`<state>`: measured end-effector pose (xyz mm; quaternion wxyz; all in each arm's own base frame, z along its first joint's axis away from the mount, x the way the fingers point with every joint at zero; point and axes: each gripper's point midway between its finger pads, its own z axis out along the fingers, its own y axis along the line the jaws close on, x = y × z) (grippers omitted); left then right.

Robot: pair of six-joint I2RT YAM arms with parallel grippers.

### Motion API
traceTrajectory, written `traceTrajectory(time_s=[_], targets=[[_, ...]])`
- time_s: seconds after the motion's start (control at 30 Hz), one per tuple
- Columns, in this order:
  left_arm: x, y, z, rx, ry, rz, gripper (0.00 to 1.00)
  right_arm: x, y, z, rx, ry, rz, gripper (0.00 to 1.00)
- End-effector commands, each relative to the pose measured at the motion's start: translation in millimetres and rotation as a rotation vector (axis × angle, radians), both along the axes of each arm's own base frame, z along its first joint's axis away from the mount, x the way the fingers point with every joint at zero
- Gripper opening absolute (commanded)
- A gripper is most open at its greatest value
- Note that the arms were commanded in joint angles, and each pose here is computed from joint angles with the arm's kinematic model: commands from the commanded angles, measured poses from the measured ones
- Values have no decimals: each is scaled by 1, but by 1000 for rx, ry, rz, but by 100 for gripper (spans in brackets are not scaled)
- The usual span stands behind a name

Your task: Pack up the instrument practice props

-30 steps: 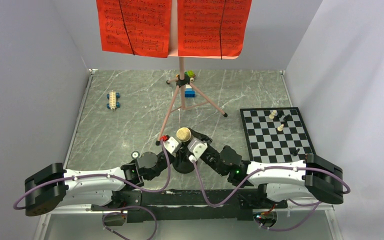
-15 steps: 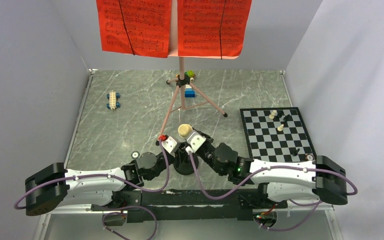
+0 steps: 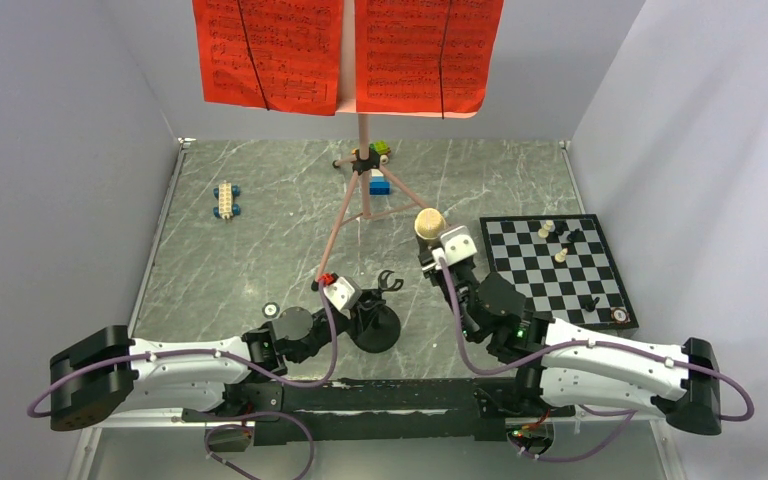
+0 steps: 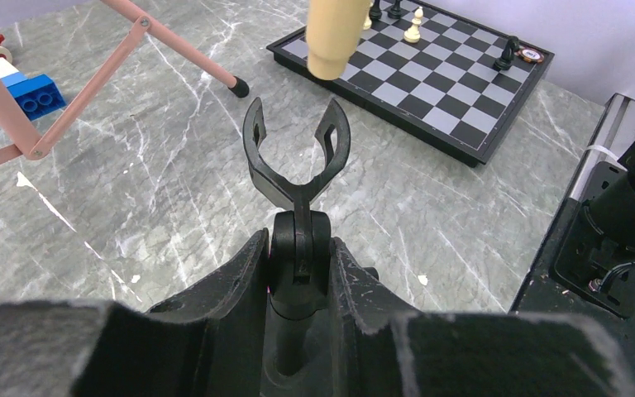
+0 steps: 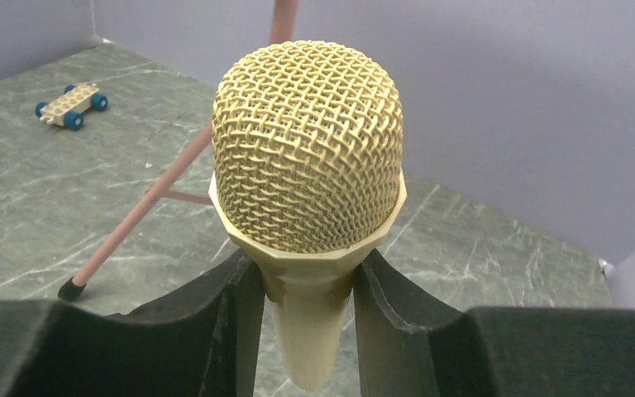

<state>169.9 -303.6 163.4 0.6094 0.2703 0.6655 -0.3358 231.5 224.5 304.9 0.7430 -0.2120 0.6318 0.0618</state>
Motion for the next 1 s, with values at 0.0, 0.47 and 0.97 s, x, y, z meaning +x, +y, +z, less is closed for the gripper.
traceTrajectory(time_s=[0.0,0.47,0.97], targets=[[-19,17,-78,238,138,-36,0,0,-20,11,93,62,-83,0],[-8,11,-1,92,78,5,68,-12,-47,5,126,206,-117,0],[-24,42,146,-201,-76,-30,99,-33,-12,75,276,254,143,0]])
